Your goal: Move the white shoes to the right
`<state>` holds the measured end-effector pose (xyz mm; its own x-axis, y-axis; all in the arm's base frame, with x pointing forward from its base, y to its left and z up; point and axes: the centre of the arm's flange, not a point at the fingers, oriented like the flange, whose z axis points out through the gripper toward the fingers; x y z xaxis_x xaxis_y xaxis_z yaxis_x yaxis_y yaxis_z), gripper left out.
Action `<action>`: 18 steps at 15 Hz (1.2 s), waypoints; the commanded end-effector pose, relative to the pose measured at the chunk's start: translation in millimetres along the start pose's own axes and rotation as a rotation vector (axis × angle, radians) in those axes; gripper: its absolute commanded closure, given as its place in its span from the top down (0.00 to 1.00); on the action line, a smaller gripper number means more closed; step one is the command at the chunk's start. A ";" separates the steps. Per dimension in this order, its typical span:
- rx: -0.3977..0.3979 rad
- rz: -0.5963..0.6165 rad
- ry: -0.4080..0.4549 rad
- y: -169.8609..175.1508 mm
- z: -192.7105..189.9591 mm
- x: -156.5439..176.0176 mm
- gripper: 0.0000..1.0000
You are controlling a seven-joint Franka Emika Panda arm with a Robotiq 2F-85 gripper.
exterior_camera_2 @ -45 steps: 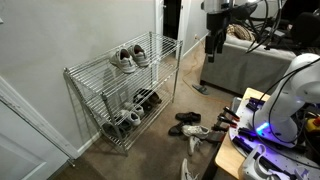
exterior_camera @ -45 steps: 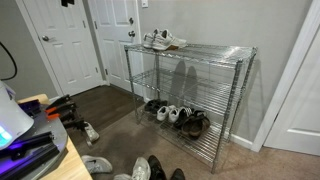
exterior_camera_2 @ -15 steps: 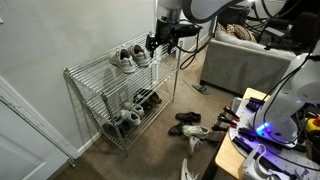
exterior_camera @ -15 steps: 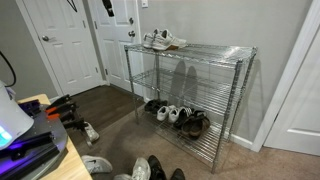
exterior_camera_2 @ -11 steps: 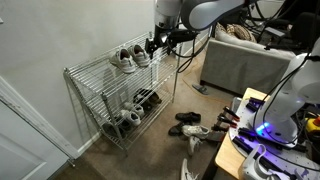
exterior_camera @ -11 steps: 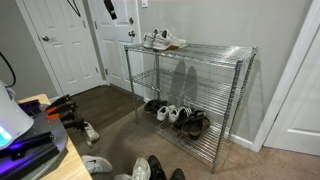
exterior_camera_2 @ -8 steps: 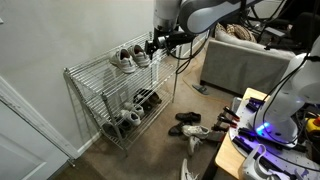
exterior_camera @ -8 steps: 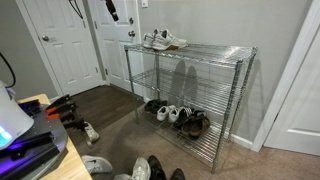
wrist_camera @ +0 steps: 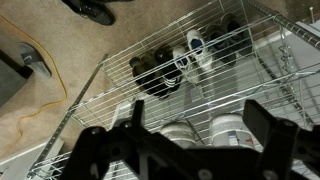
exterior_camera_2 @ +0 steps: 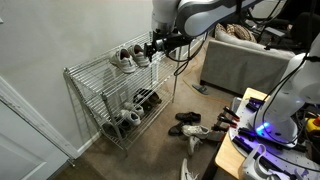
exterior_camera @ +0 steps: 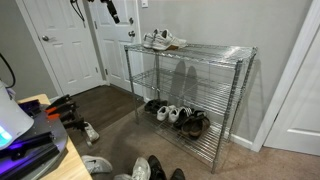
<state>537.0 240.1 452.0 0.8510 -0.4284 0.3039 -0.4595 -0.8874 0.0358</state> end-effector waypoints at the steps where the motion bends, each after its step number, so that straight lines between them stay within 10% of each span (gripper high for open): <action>1: 0.000 0.000 0.000 0.0 -0.2 0.1 1.00; 10: 0.001 0.000 0.001 -0.2 -0.7 0.4 1.00; 18: -0.112 0.090 0.346 -83.1 23.5 6.0 1.00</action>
<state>555.6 272.7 440.3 0.7299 -0.3984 0.5555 -0.5266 -0.8458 0.0853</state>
